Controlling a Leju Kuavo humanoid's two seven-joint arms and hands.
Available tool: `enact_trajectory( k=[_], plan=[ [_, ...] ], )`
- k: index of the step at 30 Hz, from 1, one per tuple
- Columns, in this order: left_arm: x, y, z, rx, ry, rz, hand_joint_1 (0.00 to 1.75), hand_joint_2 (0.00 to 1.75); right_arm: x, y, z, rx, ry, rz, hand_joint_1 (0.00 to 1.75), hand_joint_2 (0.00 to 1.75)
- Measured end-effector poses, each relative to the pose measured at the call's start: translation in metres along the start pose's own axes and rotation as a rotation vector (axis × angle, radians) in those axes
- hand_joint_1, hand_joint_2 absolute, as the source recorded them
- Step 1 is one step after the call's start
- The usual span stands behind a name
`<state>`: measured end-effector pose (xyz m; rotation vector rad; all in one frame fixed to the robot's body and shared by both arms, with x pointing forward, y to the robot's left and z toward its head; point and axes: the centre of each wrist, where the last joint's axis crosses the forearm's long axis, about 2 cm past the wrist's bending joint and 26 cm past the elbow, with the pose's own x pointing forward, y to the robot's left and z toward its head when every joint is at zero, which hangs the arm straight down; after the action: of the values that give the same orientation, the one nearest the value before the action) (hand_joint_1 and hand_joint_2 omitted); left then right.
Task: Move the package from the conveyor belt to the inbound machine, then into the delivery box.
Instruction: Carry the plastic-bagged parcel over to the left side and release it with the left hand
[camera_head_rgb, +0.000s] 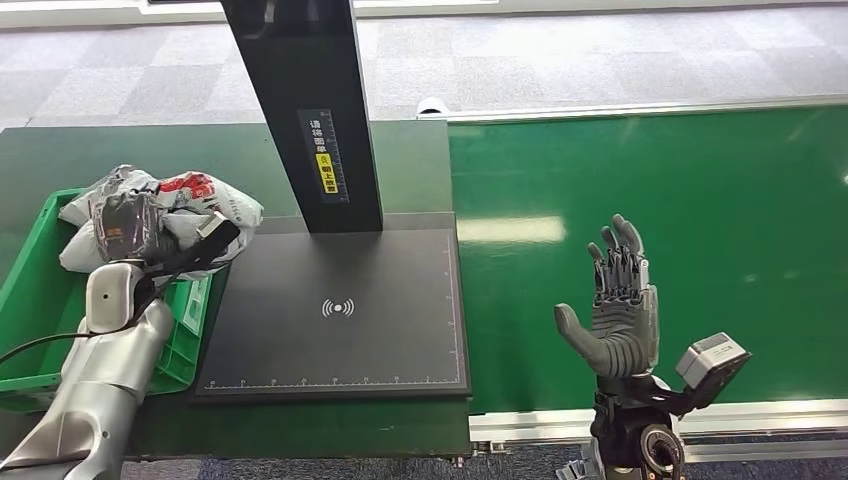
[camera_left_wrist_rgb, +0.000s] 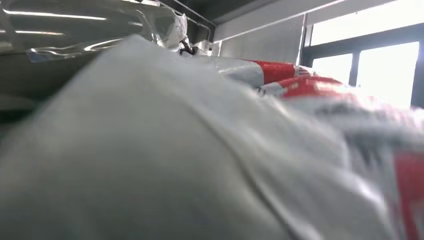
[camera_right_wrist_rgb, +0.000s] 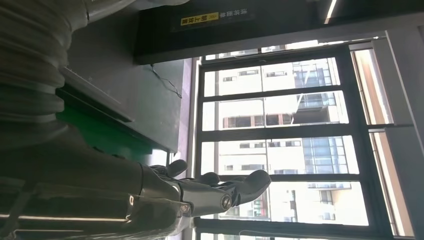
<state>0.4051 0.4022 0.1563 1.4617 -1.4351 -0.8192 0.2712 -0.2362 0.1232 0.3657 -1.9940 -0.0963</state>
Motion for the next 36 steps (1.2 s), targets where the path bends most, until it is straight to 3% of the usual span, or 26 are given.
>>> enact_trajectory(
  k=[3, 4, 11, 15, 18, 19, 22, 27, 30, 33, 36],
  plan=[
    [-0.008, -0.004, -0.002, -0.032, 0.017, 0.026, 0.10, 1.75, -0.001, 0.000, 0.001, -0.006, 0.005, -0.001, 0.00, 1.75],
    [-0.010, -0.005, -0.001, -0.040, 0.021, 0.040, 0.00, 1.75, -0.001, -0.001, 0.001, -0.009, 0.007, 0.000, 0.00, 1.75],
    [-0.024, -0.008, 0.003, -0.040, 0.034, 0.349, 0.00, 1.75, -0.004, -0.001, 0.003, -0.017, 0.019, 0.000, 0.00, 1.75],
    [-0.024, -0.008, 0.003, -0.033, 0.052, 0.736, 0.00, 1.75, -0.005, -0.002, 0.004, -0.024, 0.023, 0.003, 0.00, 1.75],
    [-0.020, -0.005, 0.006, 0.032, 0.037, 1.141, 0.00, 0.44, -0.006, -0.003, 0.004, -0.028, 0.029, 0.005, 0.00, 1.75],
    [-0.018, -0.003, 0.007, 0.071, 0.031, 1.236, 0.00, 0.44, -0.007, -0.003, 0.005, -0.029, 0.031, 0.006, 0.00, 1.75],
    [-0.012, 0.010, 0.008, 0.216, 0.008, 1.389, 0.00, 1.75, -0.007, -0.004, 0.005, -0.030, 0.036, 0.011, 0.00, 1.75],
    [0.011, 0.040, 0.018, 0.448, -0.071, 1.382, 0.00, 1.75, -0.008, -0.005, 0.003, -0.029, 0.050, 0.030, 0.00, 1.75],
    [0.033, 0.054, 0.032, 0.505, -0.152, 1.402, 0.00, 1.75, -0.010, -0.006, 0.001, -0.027, 0.067, 0.077, 0.00, 1.75],
    [0.065, 0.056, 0.056, 0.459, -0.230, 1.461, 0.00, 1.75, -0.019, -0.006, 0.002, -0.018, 0.084, 0.145, 0.00, 1.75],
    [0.105, 0.043, 0.086, 0.329, -0.265, 1.555, 0.00, 1.75, -0.039, -0.004, 0.007, 0.029, 0.097, 0.206, 0.00, 1.75]
  ],
)
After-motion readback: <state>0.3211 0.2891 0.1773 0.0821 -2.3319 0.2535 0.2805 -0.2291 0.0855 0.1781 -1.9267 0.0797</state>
